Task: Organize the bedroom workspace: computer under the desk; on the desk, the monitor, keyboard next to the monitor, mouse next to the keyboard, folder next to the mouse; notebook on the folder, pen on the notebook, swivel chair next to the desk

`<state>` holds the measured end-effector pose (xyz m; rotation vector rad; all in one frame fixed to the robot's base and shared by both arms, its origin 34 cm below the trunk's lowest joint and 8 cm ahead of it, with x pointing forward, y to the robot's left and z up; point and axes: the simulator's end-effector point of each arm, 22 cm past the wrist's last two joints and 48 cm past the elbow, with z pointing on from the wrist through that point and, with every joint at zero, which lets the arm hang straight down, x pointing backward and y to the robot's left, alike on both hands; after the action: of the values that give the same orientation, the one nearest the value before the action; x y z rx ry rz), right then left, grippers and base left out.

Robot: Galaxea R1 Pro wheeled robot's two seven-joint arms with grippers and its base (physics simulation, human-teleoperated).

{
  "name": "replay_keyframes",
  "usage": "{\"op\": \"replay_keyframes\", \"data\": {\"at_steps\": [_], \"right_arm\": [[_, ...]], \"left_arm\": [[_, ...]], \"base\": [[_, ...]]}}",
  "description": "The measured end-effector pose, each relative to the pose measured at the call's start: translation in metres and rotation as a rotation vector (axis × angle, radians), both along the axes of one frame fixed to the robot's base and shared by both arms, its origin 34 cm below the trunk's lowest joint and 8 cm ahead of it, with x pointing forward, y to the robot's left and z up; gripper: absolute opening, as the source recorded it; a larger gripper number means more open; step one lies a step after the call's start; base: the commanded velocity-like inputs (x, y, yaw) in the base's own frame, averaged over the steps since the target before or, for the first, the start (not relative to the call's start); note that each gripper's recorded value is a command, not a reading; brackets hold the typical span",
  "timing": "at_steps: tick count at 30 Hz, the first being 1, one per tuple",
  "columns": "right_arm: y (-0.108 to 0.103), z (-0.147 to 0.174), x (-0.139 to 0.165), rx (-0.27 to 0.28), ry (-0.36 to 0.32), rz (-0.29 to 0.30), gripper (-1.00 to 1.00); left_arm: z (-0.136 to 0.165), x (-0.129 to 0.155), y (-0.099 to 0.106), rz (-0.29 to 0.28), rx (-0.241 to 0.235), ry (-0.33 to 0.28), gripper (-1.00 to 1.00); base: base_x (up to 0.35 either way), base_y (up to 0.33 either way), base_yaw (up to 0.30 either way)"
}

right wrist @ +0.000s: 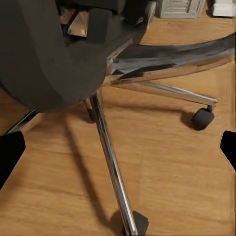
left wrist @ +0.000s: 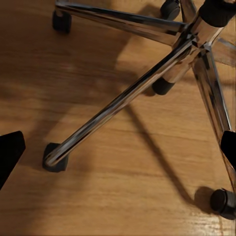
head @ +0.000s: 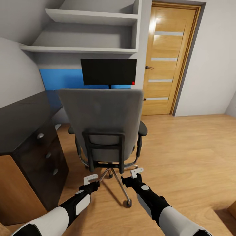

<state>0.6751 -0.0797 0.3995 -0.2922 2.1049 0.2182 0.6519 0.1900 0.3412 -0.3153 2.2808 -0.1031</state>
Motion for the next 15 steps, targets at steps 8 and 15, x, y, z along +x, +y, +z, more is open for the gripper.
{"op": "replay_keyframes", "data": {"at_steps": [8,15], "right_arm": [[-0.006,0.0,0.002,-0.002,0.0,-0.026,1.0],[-0.022,0.01,0.012,-0.019,-0.057,-0.1,1.0]], "left_arm": [[0.0,0.0,0.0,-0.001,0.001,0.0,1.0],[0.0,0.0,0.0,-0.001,0.001,0.0,1.0]], "base": [[0.141,-0.227,0.0],[0.007,-0.021,0.0]]}}
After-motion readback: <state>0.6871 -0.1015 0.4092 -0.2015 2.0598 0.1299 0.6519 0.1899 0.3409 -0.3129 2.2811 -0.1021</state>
